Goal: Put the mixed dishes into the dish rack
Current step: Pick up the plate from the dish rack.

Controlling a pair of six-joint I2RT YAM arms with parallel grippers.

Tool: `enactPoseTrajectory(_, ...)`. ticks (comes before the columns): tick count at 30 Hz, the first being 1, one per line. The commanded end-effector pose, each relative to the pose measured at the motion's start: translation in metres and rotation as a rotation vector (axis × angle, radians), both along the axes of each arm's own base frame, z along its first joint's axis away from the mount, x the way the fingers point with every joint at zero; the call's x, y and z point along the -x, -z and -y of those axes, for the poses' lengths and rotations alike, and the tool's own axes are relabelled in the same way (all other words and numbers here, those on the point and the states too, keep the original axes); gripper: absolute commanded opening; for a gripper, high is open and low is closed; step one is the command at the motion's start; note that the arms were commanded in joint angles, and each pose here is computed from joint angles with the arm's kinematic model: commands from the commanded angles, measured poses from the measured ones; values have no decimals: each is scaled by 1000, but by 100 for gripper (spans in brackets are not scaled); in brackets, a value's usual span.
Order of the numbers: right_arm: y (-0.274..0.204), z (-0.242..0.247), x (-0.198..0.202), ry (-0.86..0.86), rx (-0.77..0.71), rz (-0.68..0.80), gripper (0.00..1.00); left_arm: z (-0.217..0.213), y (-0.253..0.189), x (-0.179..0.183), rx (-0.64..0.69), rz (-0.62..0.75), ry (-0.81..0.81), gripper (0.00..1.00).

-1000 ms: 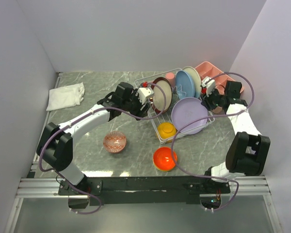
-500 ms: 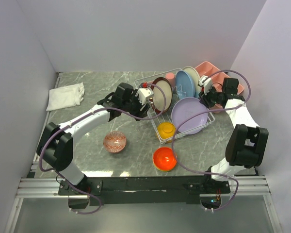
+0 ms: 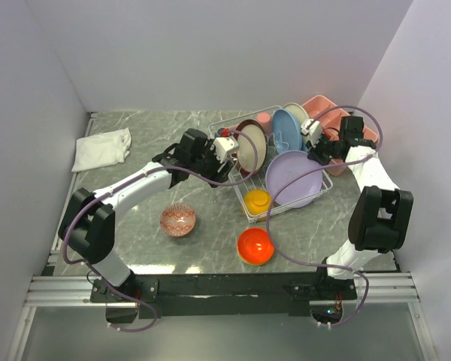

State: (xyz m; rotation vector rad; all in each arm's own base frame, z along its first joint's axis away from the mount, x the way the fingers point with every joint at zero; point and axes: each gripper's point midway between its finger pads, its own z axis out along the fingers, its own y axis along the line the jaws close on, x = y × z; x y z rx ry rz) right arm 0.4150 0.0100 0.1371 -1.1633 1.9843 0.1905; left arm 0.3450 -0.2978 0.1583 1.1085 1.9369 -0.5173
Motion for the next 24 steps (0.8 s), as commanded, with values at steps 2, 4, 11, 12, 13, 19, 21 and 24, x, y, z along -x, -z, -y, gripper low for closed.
enactPoseTrajectory(2, -43, -6, 14, -10, -5, 30, 0, 0, -19, -10, 29, 54, -4, 68)
enactPoseTrajectory(4, -74, -11, 23, 44, -18, 73, 0, -3, -22, -11, 27, 63, -2, 68)
enactPoseTrajectory(11, -150, -28, 41, 297, 32, 263, 0, -7, -39, -15, 48, 92, -11, 68)
enactPoseTrajectory(12, -152, -30, 41, 323, 58, 275, 0, -8, -41, -15, 52, 96, -13, 68)
enactPoseTrajectory(13, -149, -18, 42, 407, 127, 266, 0, -8, -43, -14, 54, 96, -11, 68)
enactPoseTrajectory(19, -143, -20, 46, 684, 204, 74, 0, -9, -60, -7, 94, 115, -9, 69)
enactPoseTrajectory(21, -161, -17, 44, 765, 155, 91, 0, -12, -64, -4, 100, 127, -17, 69)
enactPoseTrajectory(24, -186, -16, 43, 835, 105, 133, 0, -18, -64, 0, 105, 127, -30, 69)
